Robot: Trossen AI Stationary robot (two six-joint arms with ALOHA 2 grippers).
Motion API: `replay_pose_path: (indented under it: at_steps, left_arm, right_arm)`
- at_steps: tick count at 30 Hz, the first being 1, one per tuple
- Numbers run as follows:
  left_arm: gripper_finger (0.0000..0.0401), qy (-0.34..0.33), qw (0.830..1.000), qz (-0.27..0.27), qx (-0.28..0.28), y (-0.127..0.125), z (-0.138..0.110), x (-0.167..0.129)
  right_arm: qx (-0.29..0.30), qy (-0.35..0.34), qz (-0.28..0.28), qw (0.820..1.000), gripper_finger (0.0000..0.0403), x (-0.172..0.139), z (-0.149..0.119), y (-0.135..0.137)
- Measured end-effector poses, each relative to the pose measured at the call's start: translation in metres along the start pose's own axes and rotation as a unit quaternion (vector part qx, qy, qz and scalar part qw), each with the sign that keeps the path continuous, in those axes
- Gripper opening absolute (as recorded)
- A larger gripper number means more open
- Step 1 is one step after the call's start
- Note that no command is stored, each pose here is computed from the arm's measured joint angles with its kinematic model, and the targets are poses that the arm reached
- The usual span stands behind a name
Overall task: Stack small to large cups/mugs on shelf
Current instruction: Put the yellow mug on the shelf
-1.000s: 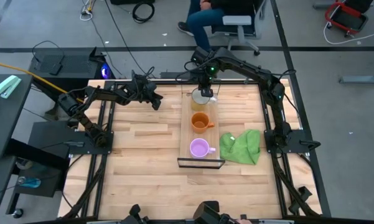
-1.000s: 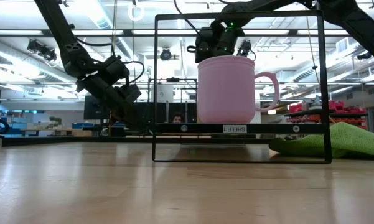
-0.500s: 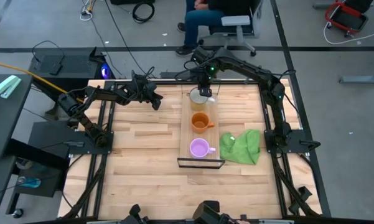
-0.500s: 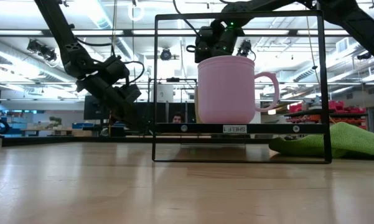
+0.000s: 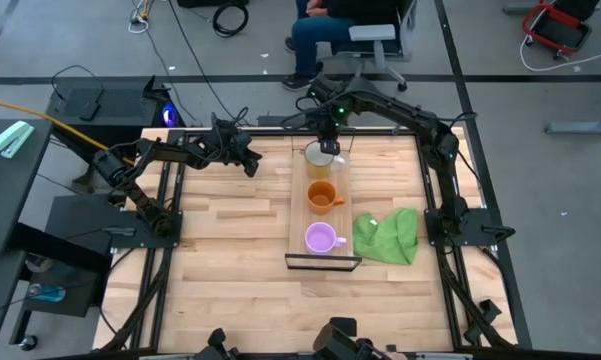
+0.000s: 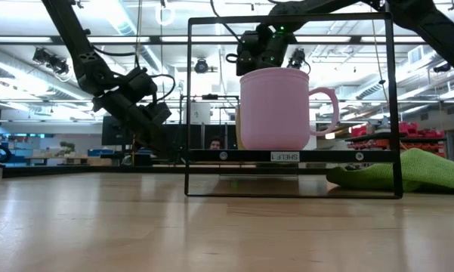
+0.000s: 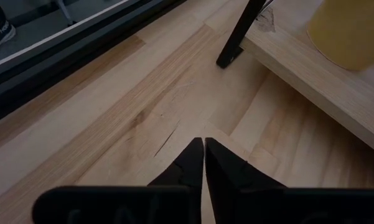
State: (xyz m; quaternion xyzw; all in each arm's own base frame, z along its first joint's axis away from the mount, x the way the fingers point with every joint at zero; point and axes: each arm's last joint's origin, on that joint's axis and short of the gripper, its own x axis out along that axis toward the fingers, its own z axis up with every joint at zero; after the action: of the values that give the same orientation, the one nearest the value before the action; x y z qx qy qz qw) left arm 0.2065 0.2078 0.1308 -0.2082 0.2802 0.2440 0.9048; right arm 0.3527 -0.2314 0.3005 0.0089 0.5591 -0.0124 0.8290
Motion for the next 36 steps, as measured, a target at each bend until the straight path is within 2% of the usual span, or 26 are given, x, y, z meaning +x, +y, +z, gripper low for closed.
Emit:
replay_pose_path:
  at_steps: [7,15,21,26,30,36]
  left_arm:
    - [0.0015,0.000,1.000,0.000,0.000,0.000,0.000,0.000]
    - [0.0020,-0.006,1.000,-0.002,-0.002,-0.001,0.001,0.000]
    - [0.0019,-0.023,1.000,-0.018,0.007,-0.012,0.005,0.003]
    - [0.0011,-0.041,0.998,-0.041,0.030,-0.028,0.008,0.006]
    - [0.0010,-0.052,0.996,-0.054,0.042,-0.036,0.009,0.008]
    - [0.0021,-0.066,0.993,-0.082,0.050,-0.049,0.011,0.009]
  right_arm:
    - [0.013,0.003,-0.032,0.999,0.0071,-0.016,-0.004,-0.001]
    - [0.032,-0.034,-0.055,0.997,0.0071,-0.064,-0.011,0.014]
    - [0.128,-0.066,-0.050,0.988,0.0071,-0.094,-0.021,0.031]
    - [0.153,-0.046,-0.044,0.986,0.0048,-0.093,-0.042,0.056]
    - [0.170,-0.049,-0.075,0.981,0.0008,-0.077,-0.067,0.082]
    - [0.193,-0.159,-0.128,0.960,0.0005,-0.045,-0.102,0.122]
